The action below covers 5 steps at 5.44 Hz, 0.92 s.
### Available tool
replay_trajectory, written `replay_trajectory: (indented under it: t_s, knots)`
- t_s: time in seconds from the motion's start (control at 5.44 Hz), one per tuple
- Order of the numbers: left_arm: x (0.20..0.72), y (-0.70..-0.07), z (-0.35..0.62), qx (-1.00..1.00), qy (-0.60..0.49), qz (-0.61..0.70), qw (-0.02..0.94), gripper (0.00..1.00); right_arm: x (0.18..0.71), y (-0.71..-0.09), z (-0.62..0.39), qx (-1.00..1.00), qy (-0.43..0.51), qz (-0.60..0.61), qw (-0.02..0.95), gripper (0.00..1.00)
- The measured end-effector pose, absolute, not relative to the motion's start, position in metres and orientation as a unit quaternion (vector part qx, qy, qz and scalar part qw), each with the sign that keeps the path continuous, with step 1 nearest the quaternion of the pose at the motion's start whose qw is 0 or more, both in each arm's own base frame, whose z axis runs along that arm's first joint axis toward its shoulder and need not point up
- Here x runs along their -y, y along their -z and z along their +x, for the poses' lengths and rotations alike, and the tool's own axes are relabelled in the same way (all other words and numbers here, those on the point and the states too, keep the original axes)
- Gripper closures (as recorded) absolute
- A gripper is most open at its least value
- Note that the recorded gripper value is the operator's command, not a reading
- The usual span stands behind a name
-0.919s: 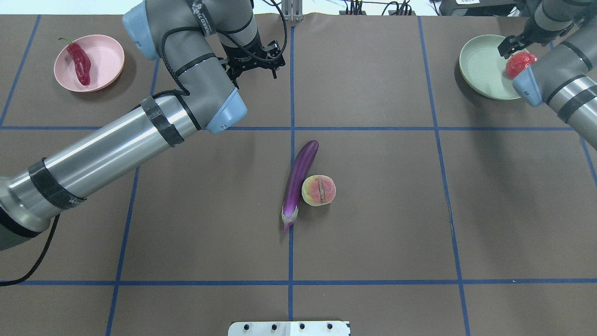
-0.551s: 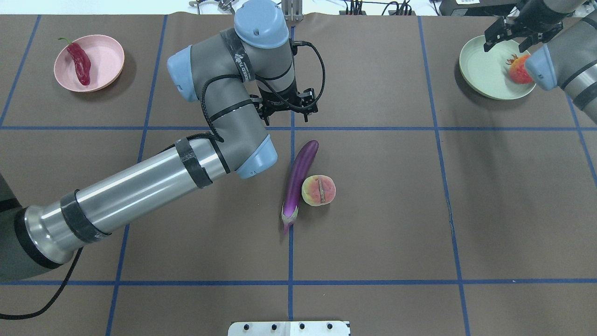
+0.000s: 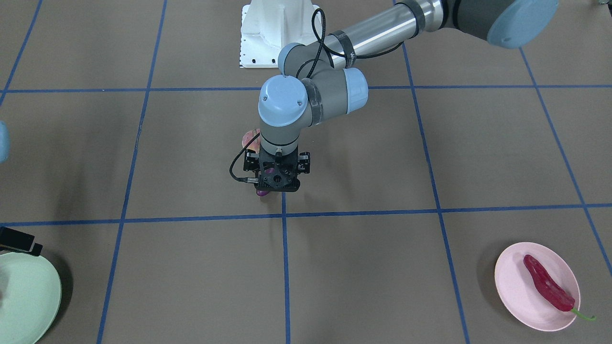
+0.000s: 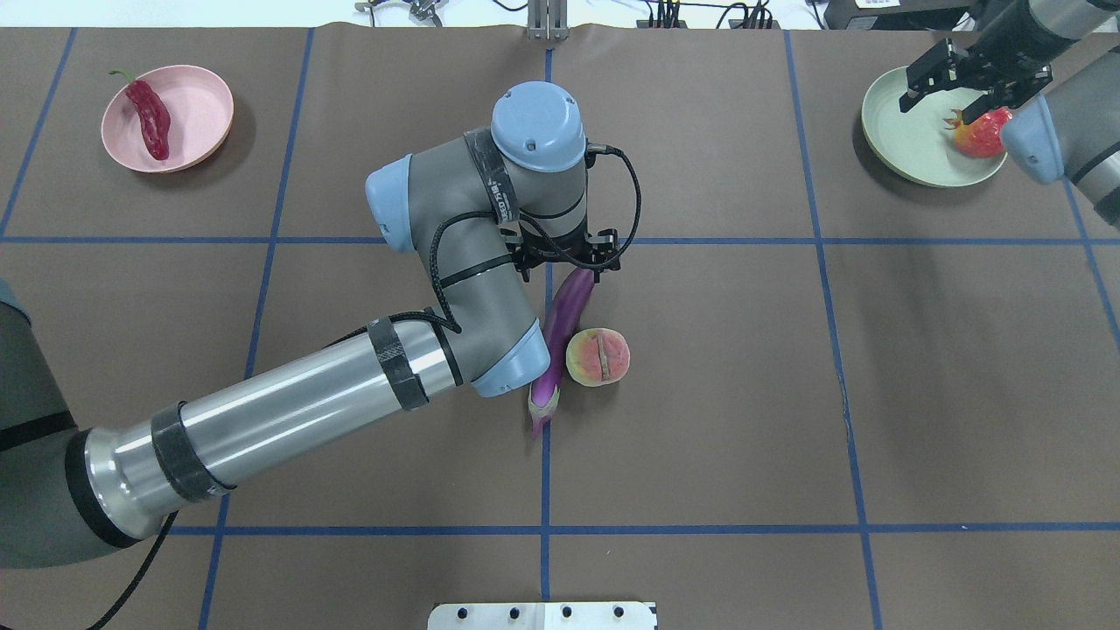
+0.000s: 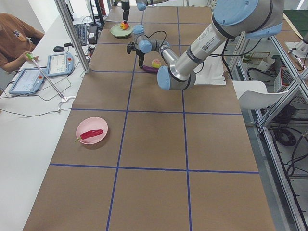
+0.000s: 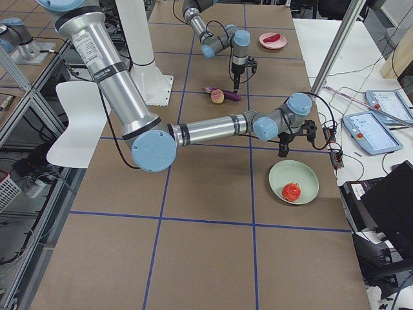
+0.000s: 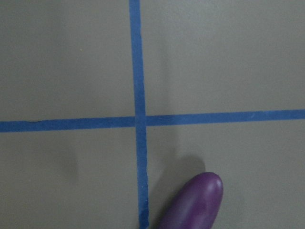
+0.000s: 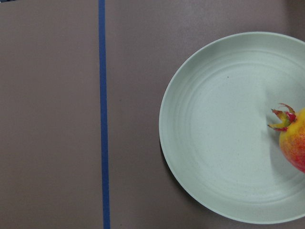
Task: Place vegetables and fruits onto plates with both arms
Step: 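Grasp the purple eggplant by its tip with the left gripper and lift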
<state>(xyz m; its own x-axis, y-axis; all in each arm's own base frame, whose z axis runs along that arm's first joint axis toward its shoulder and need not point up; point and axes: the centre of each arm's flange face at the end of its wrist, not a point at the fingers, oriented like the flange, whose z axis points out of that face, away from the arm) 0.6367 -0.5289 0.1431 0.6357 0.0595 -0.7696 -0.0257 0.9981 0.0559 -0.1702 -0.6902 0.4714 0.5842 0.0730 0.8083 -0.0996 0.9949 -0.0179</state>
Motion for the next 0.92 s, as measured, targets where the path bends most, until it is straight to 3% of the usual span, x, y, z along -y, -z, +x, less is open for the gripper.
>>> replay_trajectory:
  t_s: [0.37, 0.55, 0.74, 0.92]
  knots:
    - [0.521, -0.158, 0.657, -0.421, -0.027, 0.026, 0.906, 0.01, 0.689, -0.470, -0.170, 0.459, -0.062, 0.004, 0.886, 0.00]
    - [0.517, -0.163, 0.664, -0.419, -0.029, 0.028, 0.907, 0.22, 0.688, -0.469, -0.171, 0.462, -0.063, 0.001, 0.885, 0.00]
    - [0.513, -0.164, 0.669, -0.419, -0.031, 0.029, 0.907, 0.99, 0.688, -0.469, -0.171, 0.462, -0.064, 0.000, 0.884, 0.00]
    - [0.510, -0.164, 0.671, -0.419, -0.032, 0.030, 0.907, 1.00, 0.688, -0.469, -0.171, 0.463, -0.064, 0.000, 0.884, 0.00]
